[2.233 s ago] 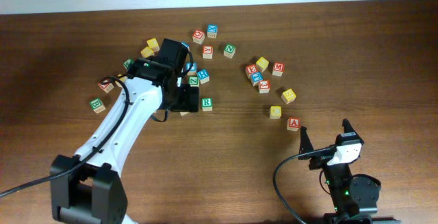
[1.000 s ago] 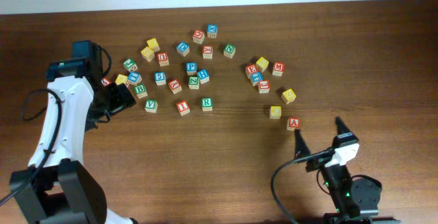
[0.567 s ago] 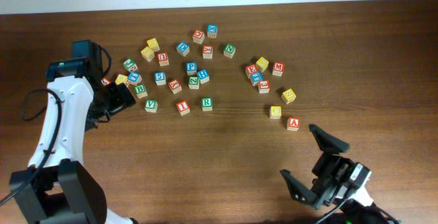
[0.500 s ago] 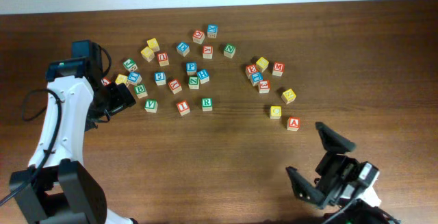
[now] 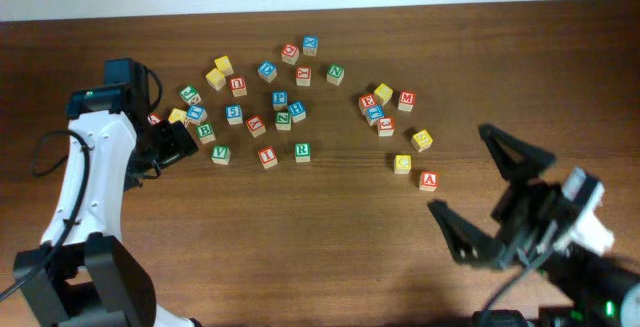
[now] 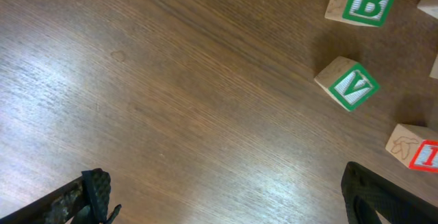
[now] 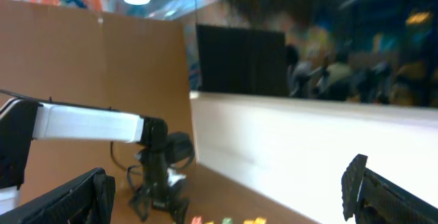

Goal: Spell out CVPR
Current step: 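Move the right gripper over the yellow C block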

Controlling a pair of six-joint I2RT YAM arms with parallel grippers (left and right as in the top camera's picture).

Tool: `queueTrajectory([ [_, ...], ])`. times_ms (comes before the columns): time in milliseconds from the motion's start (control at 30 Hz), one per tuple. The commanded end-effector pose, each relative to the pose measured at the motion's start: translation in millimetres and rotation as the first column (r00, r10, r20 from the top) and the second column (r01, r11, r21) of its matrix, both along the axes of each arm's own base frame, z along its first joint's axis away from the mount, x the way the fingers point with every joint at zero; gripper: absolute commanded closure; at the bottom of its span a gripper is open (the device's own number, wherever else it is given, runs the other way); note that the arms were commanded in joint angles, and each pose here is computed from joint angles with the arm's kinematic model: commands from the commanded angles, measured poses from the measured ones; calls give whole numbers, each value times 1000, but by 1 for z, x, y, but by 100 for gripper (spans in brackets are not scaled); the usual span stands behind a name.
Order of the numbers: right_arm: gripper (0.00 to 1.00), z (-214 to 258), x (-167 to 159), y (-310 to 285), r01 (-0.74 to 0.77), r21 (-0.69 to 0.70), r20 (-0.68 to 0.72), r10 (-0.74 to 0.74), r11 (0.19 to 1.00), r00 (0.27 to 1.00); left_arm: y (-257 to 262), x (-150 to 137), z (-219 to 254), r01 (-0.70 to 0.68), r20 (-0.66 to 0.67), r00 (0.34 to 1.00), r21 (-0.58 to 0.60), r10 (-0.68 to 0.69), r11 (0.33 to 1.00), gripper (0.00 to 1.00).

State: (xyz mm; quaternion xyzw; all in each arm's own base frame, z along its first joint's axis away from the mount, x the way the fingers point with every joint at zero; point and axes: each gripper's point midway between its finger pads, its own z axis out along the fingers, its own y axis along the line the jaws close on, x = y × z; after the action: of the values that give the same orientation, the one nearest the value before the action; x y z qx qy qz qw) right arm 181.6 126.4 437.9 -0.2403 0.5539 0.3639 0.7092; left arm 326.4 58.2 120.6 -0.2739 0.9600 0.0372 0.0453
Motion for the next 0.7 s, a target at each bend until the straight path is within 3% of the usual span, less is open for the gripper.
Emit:
queueTrajectory([
  [0,2,-7,23,13,-121,-60,-79,116,991,990,2,2,11,-19,34,999,8,19,1000,1],
  [133,2,-39,74,17,-191,-43,-257,174,981,951,2,2,11,-19,34,999,8,19,1000,1],
  [233,2,-60,96,17,-190,-56,-305,165,980,938,2,2,11,-19,34,999,8,19,1000,1],
  [433,2,-115,136,-6,1,-114,-477,-56,993,877,2,2,11,-19,34,999,8,19,1000,1],
  [533,2,-146,143,-22,98,-214,-579,-207,972,788,2,2,11,-19,34,999,8,19,1000,1],
  [667,2,-197,149,-30,108,-433,-696,-407,895,592,2,2,11,-19,34,999,8,19,1000,1],
])
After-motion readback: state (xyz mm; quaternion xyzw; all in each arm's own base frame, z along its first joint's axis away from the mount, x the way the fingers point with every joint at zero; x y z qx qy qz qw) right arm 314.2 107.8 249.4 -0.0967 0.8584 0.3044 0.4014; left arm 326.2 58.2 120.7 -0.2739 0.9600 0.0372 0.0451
